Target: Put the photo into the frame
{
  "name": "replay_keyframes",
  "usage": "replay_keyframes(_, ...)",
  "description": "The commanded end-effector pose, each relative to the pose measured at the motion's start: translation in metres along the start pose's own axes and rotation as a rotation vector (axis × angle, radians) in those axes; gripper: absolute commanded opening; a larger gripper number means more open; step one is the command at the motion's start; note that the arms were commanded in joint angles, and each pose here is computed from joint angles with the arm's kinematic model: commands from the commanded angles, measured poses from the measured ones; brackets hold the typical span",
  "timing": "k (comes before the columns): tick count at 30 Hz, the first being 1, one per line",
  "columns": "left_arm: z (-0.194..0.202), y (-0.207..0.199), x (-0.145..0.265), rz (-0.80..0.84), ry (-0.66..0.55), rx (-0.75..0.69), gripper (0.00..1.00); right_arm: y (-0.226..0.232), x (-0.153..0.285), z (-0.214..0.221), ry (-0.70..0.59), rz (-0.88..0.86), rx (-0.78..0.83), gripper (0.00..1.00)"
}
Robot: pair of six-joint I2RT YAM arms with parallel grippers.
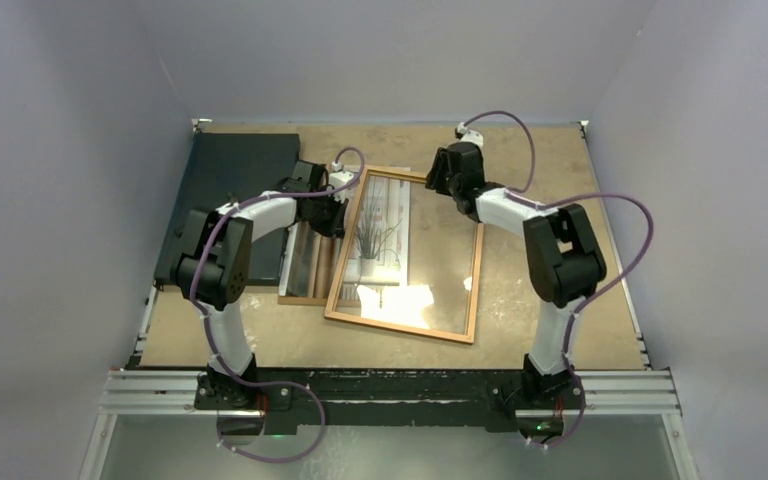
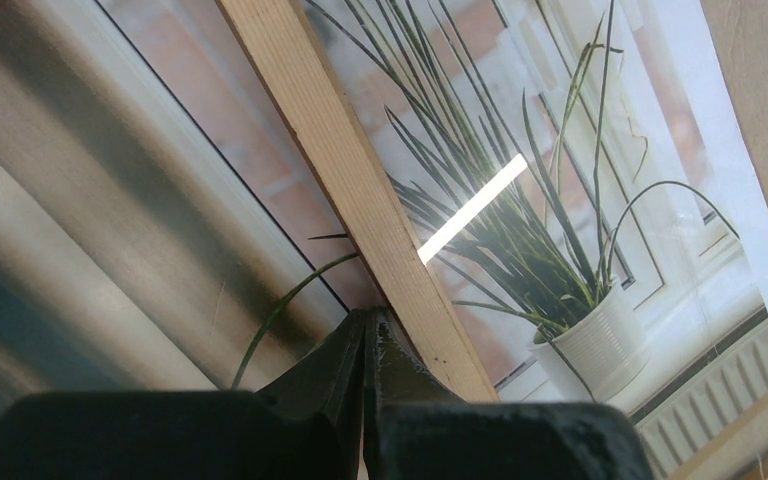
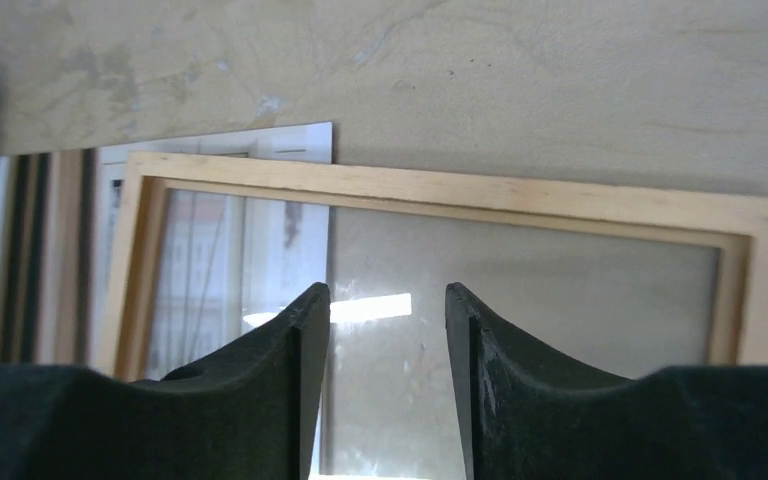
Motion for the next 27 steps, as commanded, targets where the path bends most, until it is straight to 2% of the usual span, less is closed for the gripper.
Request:
replay_keyframes(1,0.007,0.004,0.011,-0.015,0.017,-0.040,0.00,-0.018,0.054,-0.033,-0.060,0.075,-0.083,0.52)
replay_keyframes(4,0.011,0.005,0.010,-0.020,0.024,-0.058,0.00,-0.048,0.074,-0.015,0.009,0.171,-0.119,0.52)
replay_keyframes(7,0.014,0.003,0.008,-0.011,0.032,-0.070,0.00,-0.075,0.088,0.016,0.103,0.249,-0.141,0.48)
replay_keyframes(14,0.018,-0.007,0.002,0.011,0.049,-0.089,0.00,-0.091,0.105,0.075,0.229,0.258,-0.139,0.41)
replay_keyframes(20,0.020,-0.013,-0.002,0.017,0.061,-0.108,0.00,-0.100,0.103,0.082,0.252,0.269,-0.144,0.34)
replay_keyframes(23,0.021,-0.017,-0.006,0.021,0.068,-0.126,0.00,-0.112,0.104,0.077,0.241,0.298,-0.157,0.29)
replay_keyframes(27,0.019,-0.022,-0.012,0.020,0.076,-0.144,0.00,-0.130,0.103,0.067,0.220,0.345,-0.161,0.27)
Point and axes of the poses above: each gripper's point midway between its finger pads, its own x axis back along the fingers, its own y axis along the line the jaws close on, z = x × y, the point moved 6 cm from there along x, back along the fingers, and after that the axes turned 9 degrees about x, right-handed, at the moved point
